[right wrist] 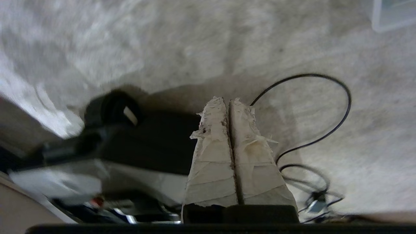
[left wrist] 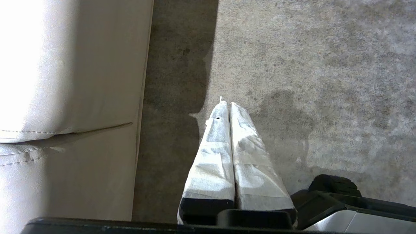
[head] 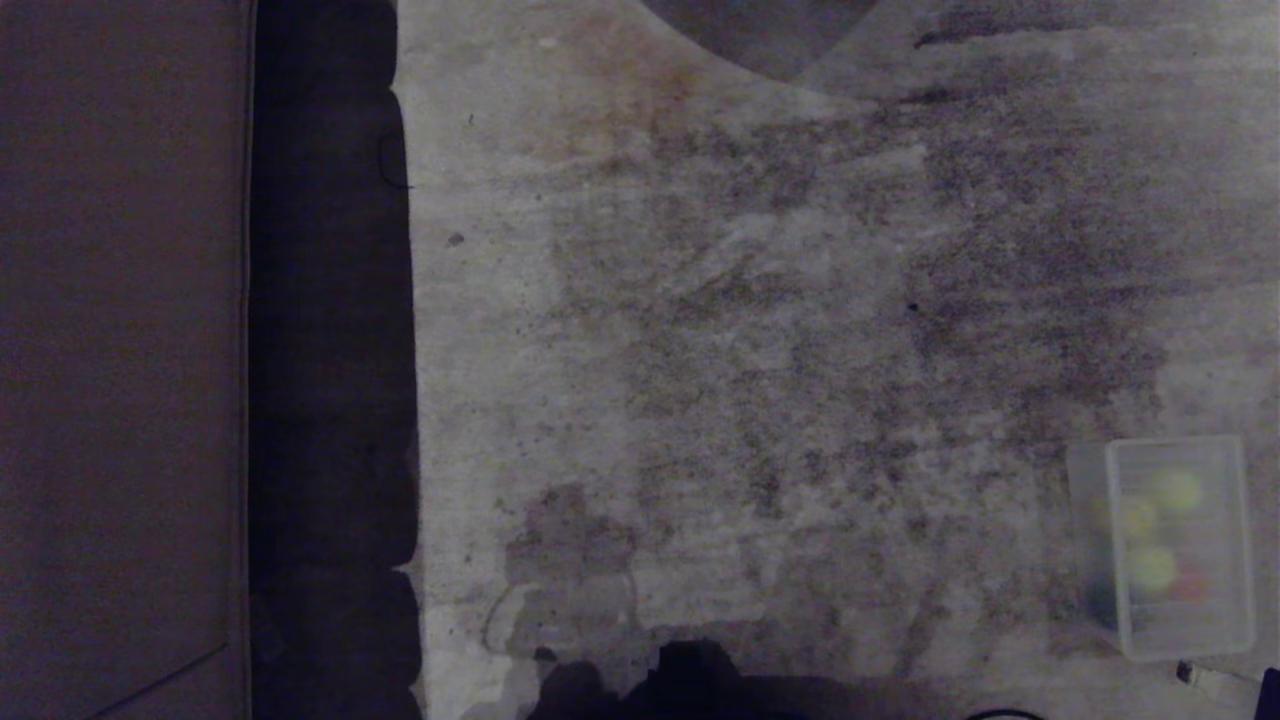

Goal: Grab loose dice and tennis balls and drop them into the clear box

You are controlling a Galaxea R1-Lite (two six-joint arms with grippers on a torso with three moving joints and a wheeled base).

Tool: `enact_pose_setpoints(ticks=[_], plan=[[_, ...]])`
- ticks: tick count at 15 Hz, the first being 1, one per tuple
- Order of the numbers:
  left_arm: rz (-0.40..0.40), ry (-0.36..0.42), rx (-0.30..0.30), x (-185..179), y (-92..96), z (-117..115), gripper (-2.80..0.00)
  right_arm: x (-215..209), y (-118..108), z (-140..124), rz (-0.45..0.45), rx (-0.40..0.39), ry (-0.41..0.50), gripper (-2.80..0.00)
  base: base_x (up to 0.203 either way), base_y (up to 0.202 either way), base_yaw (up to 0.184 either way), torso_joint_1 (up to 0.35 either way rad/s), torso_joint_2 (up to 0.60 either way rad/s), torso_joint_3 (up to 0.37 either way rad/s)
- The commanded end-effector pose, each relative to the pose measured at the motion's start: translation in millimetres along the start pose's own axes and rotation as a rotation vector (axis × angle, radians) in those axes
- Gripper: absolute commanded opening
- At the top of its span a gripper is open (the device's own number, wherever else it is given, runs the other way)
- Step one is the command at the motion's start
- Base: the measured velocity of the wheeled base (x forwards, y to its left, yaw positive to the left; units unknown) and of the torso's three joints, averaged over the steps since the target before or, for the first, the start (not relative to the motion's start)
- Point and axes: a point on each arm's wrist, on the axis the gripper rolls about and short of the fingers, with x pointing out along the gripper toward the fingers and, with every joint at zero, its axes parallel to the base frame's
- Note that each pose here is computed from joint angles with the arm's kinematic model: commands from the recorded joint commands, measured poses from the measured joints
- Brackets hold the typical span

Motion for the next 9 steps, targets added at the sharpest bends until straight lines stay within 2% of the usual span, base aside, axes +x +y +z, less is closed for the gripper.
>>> enact_pose_setpoints(ticks=[1, 4, 7, 9], plan=[[0.001, 0.002, -0.001, 0.2, 0.0, -0.3, -2.80, -26.4, 23.5, -22.0, 0.040, -0.130, -0.128, -2.80, 0.000, 0.000, 0.000, 0.000, 0.00, 0.000], [0.001, 0.002, -0.001, 0.2, 0.0, -0.3, -2.80, -40.8, 31.6, -40.1, 0.057, -0.185, -0.172, -2.80, 0.000, 0.000, 0.000, 0.000, 0.00, 0.000], [0.001, 0.002, -0.001, 0.2, 0.0, -0.3, -2.80, -53.0, 34.4, -48.8, 0.104, -0.213, -0.277, -2.80, 0.000, 0.000, 0.000, 0.000, 0.00, 0.000], [0.001, 0.001, -0.001, 0.2, 0.0, -0.3, -2.80, -60.7, 33.2, -54.1, 0.073, -0.228, -0.374, -2.80, 0.000, 0.000, 0.000, 0.000, 0.00, 0.000]])
